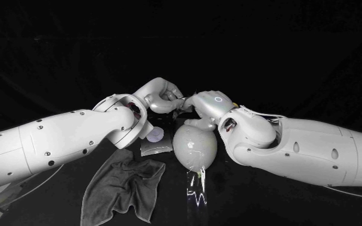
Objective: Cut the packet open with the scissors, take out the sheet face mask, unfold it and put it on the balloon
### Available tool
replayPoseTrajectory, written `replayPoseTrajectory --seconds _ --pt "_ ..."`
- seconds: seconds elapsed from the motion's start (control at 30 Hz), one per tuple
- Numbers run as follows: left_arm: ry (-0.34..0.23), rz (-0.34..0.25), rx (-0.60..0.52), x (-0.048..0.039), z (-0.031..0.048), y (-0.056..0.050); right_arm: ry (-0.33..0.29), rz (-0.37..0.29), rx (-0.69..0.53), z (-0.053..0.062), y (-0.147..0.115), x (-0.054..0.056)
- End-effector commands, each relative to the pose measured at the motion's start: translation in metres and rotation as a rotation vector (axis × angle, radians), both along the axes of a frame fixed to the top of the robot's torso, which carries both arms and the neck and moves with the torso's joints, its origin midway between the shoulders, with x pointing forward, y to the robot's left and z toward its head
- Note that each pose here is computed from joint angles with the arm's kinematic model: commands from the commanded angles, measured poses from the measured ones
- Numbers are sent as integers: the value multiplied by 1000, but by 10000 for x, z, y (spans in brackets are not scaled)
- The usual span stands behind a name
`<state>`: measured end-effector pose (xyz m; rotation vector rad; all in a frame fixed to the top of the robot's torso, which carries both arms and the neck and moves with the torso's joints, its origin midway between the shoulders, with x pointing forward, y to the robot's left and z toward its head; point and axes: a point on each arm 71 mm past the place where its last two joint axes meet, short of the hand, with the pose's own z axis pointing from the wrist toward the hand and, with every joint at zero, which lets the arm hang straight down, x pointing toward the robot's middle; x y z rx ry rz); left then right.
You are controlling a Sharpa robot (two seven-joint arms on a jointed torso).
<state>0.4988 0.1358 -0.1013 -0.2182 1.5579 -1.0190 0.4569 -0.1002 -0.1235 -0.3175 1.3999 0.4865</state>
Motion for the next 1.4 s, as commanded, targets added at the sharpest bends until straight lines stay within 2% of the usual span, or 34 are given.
replayPoseTrajectory --seconds 0.03,0.33,0.6,0.87,1.4 --pt "-39 -44 -25 -53 47 -76 -30 -18 10 27 -18 28" --pt "-48 -48 -34 -75 59 -82 -56 -31 38 52 -58 53" --pt "-53 -43 -37 -72 62 -70 -78 -24 79 85 -64 29" --pt "-58 -33 -44 -59 65 -57 -68 5 127 102 -39 -9" --pt "-69 -15 -58 -45 73 -29 -45 32 135 86 -52 7"
